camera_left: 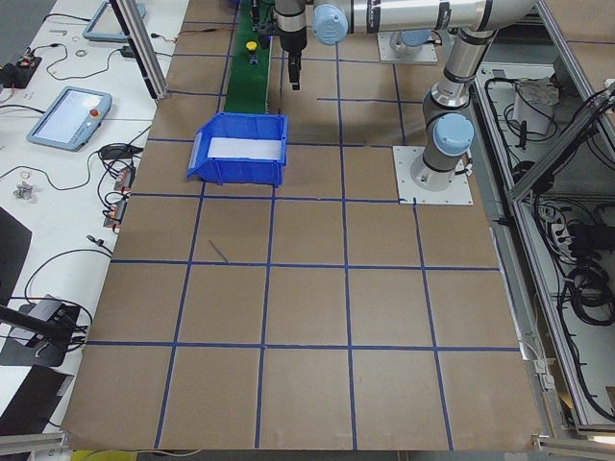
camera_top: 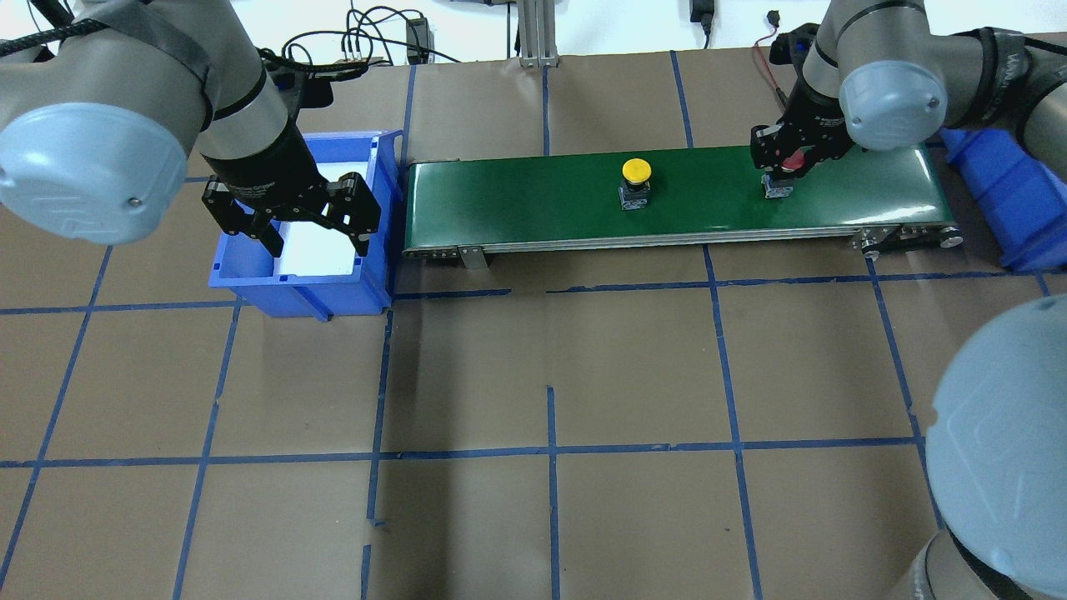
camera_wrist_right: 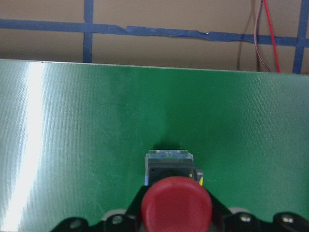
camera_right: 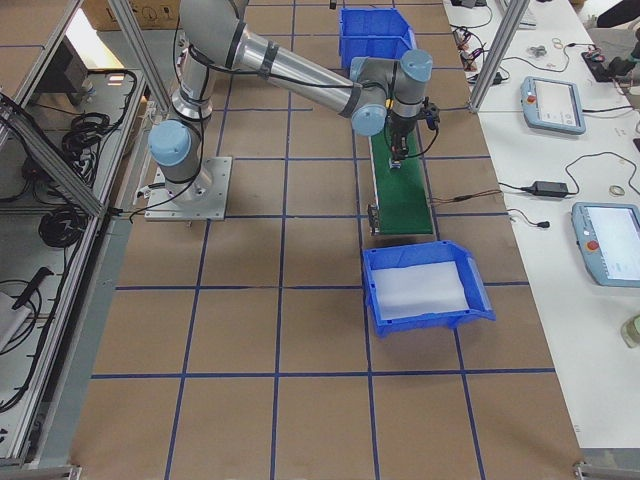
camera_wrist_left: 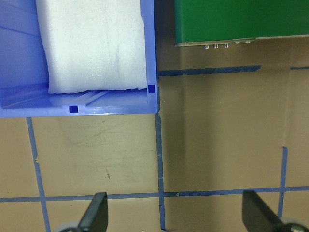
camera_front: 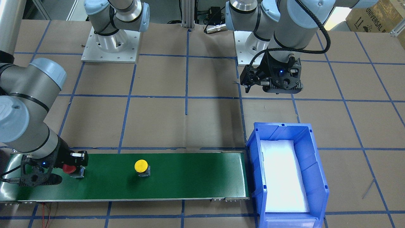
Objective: Transport two buttons from left to right
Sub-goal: 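Close the right gripper on the red button and lift it, then carry the red button with the right gripper into the far blue bin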
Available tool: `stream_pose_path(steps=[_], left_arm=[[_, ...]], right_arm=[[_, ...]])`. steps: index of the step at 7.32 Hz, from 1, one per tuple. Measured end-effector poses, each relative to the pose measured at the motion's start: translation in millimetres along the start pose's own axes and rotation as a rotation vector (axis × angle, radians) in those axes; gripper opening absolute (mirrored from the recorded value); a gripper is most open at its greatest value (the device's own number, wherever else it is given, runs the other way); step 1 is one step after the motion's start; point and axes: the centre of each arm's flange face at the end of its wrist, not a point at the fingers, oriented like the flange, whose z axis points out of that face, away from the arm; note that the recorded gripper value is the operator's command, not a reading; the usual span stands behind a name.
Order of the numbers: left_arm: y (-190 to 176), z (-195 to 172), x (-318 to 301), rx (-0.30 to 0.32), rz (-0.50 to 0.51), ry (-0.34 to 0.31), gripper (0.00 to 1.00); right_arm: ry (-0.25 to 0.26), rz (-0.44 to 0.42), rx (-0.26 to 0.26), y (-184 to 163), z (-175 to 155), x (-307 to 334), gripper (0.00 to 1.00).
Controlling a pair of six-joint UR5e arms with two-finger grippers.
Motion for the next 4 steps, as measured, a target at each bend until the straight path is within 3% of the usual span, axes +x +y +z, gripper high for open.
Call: stream_pose_path(steps=[2, 4], left_arm=[[0.1, 0.3, 0.0, -0.001, 0.000, 0.000, 0.96], [0.1, 1.3, 0.0, -0.003, 0.000, 0.001, 0.96]], right_arm=[[0.010, -0.030, 0.037, -5.5, -19.6, 21.5, 0.19], [0.019, -0.029, 0.060, 10.0, -48.7, 91.9, 0.19]])
